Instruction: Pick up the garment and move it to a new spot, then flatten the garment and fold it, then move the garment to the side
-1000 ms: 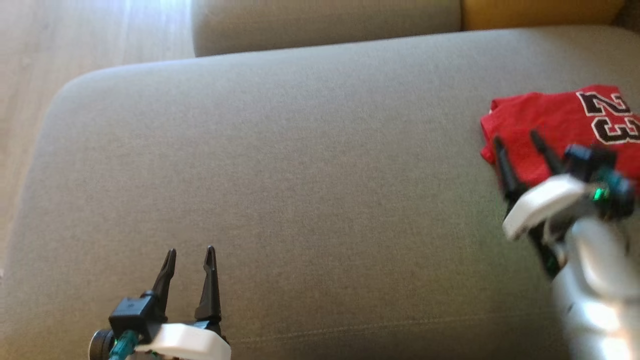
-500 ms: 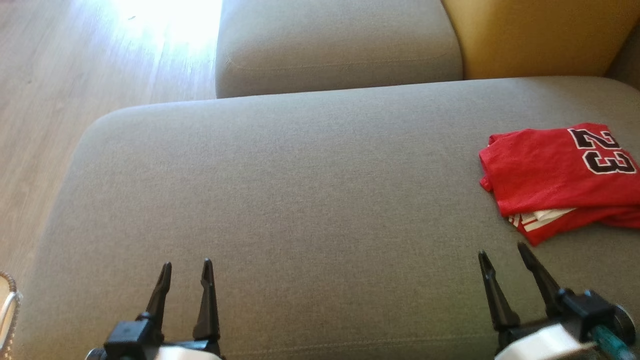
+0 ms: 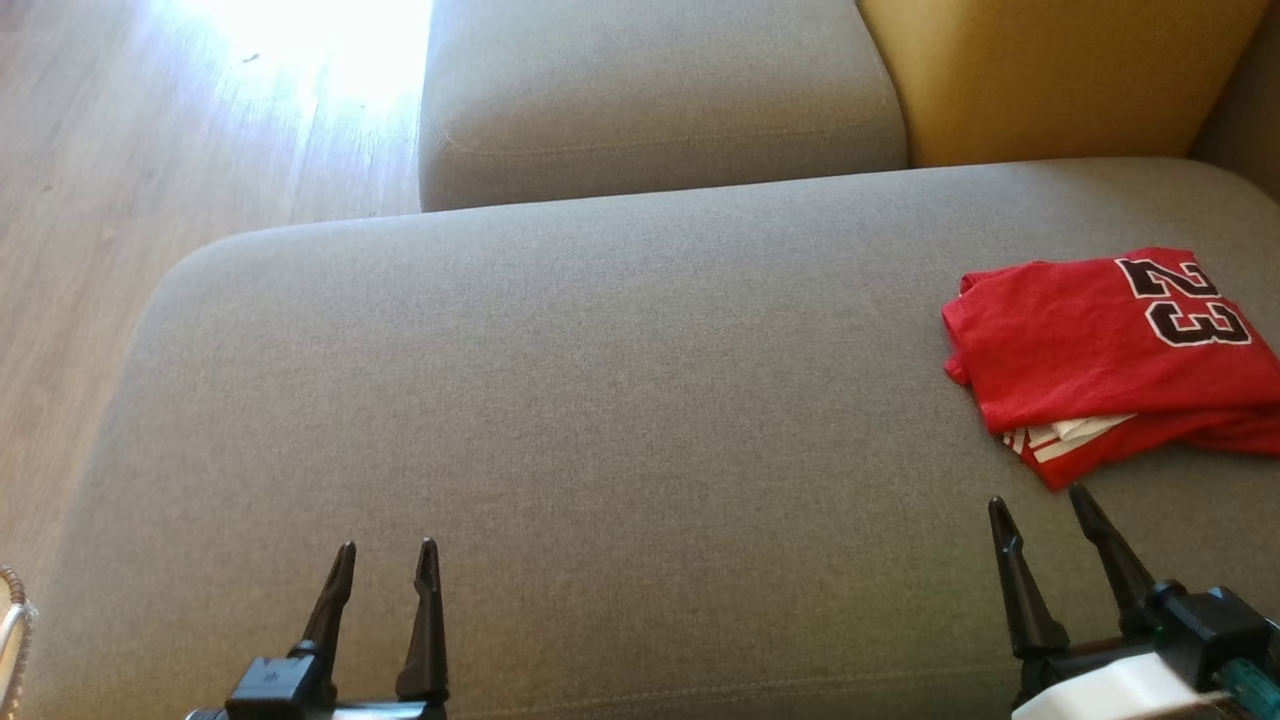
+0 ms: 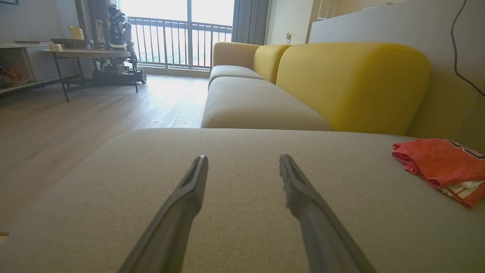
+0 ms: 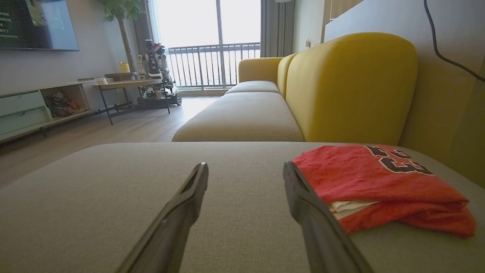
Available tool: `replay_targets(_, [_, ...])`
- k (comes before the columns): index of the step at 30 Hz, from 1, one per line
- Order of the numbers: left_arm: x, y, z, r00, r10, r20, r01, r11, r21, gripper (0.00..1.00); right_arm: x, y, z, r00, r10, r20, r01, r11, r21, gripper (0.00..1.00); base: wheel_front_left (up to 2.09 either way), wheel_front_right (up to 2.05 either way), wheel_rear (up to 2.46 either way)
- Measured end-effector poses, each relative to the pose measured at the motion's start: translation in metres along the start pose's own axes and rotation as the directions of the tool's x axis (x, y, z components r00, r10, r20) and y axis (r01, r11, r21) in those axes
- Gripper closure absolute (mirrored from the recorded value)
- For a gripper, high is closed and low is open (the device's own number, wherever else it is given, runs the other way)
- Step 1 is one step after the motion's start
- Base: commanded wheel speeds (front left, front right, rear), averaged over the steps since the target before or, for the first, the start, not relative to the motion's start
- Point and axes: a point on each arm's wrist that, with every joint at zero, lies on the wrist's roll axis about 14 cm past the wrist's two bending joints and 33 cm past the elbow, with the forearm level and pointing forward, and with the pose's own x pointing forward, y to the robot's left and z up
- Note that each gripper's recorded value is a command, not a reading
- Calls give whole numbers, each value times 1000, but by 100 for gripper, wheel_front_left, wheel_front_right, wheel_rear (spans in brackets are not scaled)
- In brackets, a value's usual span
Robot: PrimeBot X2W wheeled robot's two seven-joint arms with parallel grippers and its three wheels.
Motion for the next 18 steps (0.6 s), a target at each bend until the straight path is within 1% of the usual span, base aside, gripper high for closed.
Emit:
replay_targets(11, [-4, -1, -2, 1000, -6, -5, 6, 1000, -1, 0, 1, 4, 3, 1000, 14, 10, -14, 1000, 2, 0, 0, 0, 0])
replay_targets(12, [-4, -1, -3, 1000, -5, -8, 5, 1000, -1, 100, 1, 5, 3, 1000, 15, 11, -15, 1000, 2, 100, 0, 0, 0])
replay_targets(18, [-21, 5, -40, 991, 16, -133, -17, 1000, -5, 100, -16, 1, -35, 993, -1, -118, 4, 1000, 22, 100, 0, 0, 0])
